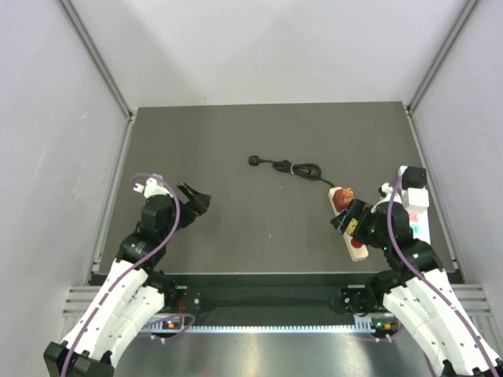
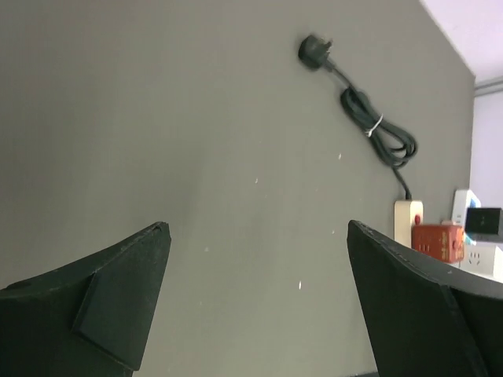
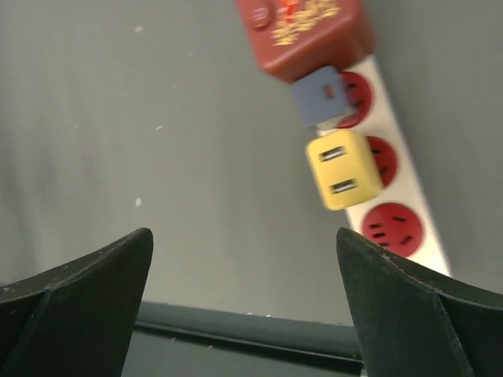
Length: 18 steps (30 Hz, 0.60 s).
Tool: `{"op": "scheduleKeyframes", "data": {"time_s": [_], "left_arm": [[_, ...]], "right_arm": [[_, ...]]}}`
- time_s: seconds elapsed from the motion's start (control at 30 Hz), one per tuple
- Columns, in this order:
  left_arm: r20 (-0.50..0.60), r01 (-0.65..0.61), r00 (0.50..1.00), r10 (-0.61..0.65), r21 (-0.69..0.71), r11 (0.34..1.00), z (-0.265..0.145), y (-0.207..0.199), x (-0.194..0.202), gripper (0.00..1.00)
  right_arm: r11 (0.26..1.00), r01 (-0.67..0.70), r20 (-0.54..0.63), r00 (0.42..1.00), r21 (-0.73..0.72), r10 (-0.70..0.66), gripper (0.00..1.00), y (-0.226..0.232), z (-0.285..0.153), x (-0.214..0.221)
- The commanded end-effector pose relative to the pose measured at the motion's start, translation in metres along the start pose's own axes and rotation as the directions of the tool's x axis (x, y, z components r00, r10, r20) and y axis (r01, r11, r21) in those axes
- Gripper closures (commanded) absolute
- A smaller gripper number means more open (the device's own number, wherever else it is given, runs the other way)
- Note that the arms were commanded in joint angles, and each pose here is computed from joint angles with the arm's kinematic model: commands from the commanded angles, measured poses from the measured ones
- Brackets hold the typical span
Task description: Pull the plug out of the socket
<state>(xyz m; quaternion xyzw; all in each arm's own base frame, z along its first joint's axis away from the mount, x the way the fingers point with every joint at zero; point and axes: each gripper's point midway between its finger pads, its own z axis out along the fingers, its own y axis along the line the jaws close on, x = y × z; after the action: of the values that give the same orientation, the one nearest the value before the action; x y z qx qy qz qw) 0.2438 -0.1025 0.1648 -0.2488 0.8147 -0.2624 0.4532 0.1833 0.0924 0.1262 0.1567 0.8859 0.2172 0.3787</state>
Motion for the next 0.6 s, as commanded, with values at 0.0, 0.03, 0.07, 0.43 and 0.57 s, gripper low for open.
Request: {"op": "scheduleKeyframes", "data": {"time_s": [0.0,0.03,0.07,0.43,0.57], "left_arm": [[0.042,-0.074,0.996,0.073,0.035,0.997,-0.006,-0.01,-0.014,0.02],[0.03,-0.083,0.996,0.08,0.082,0.993,-0.006,-0.018,-0.011,0.02],[0.012,-0.083,0.997,0.082,0.111,0.99,-0.004,-0.022,-0.006,0.02],[-0.248,-0.03,0.954,0.171,0.487,0.873,0.016,-0.133,0.052,0.09],[-0.263,-0.096,0.916,0.302,0.588,0.803,0.017,-0.191,0.089,0.09]], "right_arm": [[0.99,-0.062,0.078,0.996,0.127,0.052,0.0,-0.016,-0.002,-0.02],[0.986,-0.076,0.089,0.994,0.147,0.064,0.0,-0.018,-0.003,-0.022],[0.981,-0.082,0.096,0.993,0.177,0.066,0.0,-0.023,-0.003,-0.024],[0.963,-0.037,0.116,0.993,0.268,0.006,0.0,-0.029,0.006,-0.044],[0.966,-0.01,0.062,0.998,0.257,-0.006,0.0,-0.021,0.013,-0.042]]}}
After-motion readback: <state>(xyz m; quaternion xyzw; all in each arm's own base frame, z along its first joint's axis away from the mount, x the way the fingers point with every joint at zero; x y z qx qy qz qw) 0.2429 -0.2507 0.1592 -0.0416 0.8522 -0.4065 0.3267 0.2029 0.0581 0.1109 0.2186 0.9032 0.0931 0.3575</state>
